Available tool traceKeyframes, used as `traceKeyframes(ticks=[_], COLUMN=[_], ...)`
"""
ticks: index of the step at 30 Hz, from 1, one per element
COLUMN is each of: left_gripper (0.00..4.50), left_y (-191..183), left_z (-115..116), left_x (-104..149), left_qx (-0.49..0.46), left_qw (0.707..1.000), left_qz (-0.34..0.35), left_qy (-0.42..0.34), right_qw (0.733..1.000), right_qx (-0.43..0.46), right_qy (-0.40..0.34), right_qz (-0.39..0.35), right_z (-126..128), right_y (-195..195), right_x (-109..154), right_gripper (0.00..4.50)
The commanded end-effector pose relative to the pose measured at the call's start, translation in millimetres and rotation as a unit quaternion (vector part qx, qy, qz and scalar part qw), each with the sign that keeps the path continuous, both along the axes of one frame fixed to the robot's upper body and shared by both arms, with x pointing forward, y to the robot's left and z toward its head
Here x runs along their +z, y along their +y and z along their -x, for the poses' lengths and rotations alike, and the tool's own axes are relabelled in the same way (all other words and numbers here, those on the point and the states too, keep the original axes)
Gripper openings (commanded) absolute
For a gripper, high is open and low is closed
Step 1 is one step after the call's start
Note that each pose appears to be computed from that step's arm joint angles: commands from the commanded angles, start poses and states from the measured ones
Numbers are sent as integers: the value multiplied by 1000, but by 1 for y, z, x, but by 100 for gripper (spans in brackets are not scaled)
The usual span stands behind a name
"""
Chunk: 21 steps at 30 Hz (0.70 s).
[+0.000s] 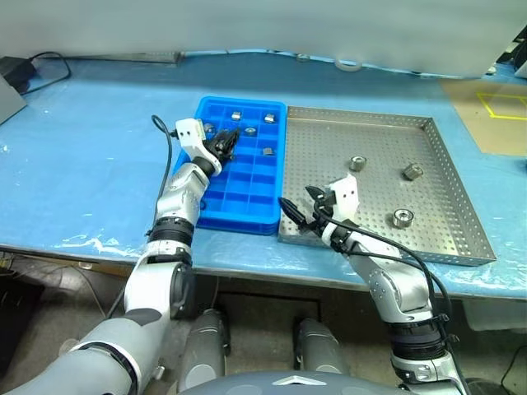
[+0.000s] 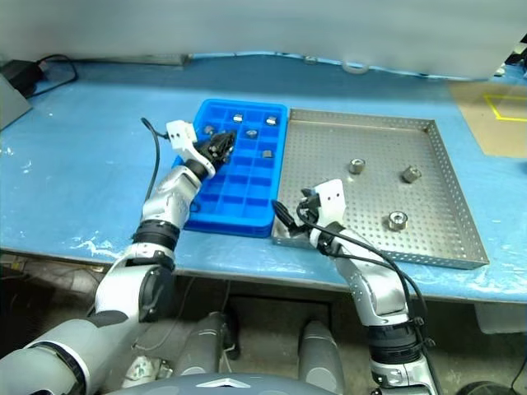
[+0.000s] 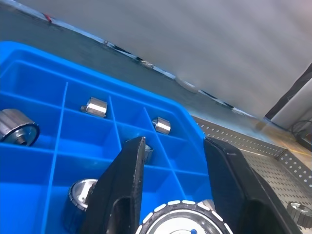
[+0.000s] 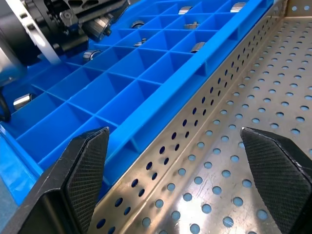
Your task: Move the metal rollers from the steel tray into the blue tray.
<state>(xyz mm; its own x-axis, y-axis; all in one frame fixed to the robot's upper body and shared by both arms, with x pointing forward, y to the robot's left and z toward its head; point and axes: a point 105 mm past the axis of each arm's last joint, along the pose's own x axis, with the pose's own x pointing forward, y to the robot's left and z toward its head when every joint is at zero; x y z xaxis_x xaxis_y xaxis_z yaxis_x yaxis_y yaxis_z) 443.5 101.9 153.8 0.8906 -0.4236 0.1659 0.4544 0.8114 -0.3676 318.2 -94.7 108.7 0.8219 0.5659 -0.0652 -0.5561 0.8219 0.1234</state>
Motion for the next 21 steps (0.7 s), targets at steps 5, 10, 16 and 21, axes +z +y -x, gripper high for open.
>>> traceKeyframes(ticks=[5,10,16,21], left_gripper=[164,164,164,164], left_y=[7,24,37,34], left_z=[7,8,15,25], left_x=[6,-1,-2,-1], left_qx=[8,34,42,21], left_qw=[1000,998,996,996], left_qz=[-16,-60,-75,-84], left_qy=[-8,3,8,9], right_qw=[1000,1000,1000,1000], right_qx=[7,4,2,4], right_qy=[-21,-21,-19,-17], right_qz=[-7,-8,-10,-11], right_z=[0,0,0,0], right_y=[3,2,2,3], right_x=[9,9,7,6], right_gripper=[450,450,450,450])
